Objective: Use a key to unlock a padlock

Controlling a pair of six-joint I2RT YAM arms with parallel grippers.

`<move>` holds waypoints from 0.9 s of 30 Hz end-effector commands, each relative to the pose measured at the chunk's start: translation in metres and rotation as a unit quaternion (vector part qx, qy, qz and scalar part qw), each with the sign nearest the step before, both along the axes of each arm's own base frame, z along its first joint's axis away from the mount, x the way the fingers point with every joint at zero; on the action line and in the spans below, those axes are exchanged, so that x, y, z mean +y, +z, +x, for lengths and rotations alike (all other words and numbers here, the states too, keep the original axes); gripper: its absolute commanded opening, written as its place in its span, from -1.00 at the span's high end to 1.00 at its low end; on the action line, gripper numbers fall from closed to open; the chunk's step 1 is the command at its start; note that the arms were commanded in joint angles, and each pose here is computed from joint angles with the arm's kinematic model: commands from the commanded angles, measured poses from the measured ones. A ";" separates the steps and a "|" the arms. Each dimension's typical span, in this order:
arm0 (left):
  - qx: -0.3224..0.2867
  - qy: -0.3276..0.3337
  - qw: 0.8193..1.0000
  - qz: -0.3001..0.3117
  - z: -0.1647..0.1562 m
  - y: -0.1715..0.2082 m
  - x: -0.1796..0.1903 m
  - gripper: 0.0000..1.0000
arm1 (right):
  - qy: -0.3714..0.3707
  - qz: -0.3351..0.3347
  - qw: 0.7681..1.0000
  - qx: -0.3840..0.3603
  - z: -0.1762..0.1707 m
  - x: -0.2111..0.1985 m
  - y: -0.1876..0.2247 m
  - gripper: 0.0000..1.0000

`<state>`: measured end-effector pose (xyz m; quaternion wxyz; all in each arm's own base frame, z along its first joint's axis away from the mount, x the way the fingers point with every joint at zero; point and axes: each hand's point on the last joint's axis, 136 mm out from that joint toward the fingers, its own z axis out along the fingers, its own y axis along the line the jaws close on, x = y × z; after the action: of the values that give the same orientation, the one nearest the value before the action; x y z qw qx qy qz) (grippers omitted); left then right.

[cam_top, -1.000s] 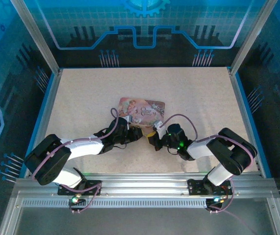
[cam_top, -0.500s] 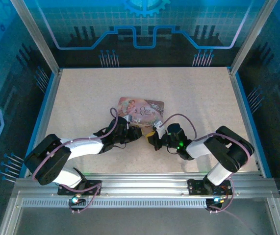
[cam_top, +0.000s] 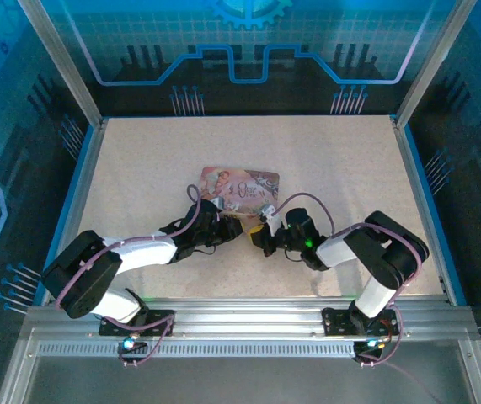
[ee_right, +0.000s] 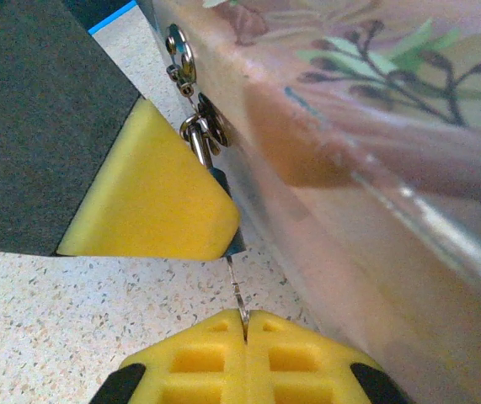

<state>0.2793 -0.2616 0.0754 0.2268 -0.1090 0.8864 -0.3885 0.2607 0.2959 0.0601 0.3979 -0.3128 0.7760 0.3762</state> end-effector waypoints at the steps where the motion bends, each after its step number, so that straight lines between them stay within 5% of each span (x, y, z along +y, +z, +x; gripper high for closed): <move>1: -0.028 -0.064 0.995 -0.076 -0.006 0.048 -0.034 0.64 | 0.037 0.069 0.995 -0.067 0.011 0.024 0.052 0.94; 22: -0.013 -0.077 0.994 -0.079 -0.009 0.041 -0.040 0.64 | 0.043 0.098 0.989 -0.100 0.030 0.035 0.097 0.94; 27: -0.013 -0.075 0.994 -0.074 -0.005 0.036 -0.041 0.64 | 0.030 0.076 0.993 -0.083 0.030 0.031 0.080 0.94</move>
<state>0.2905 -0.2628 0.0858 0.2399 -0.1134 0.8784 -0.3974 0.2784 0.3026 0.0733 0.3927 -0.3134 0.7756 0.3821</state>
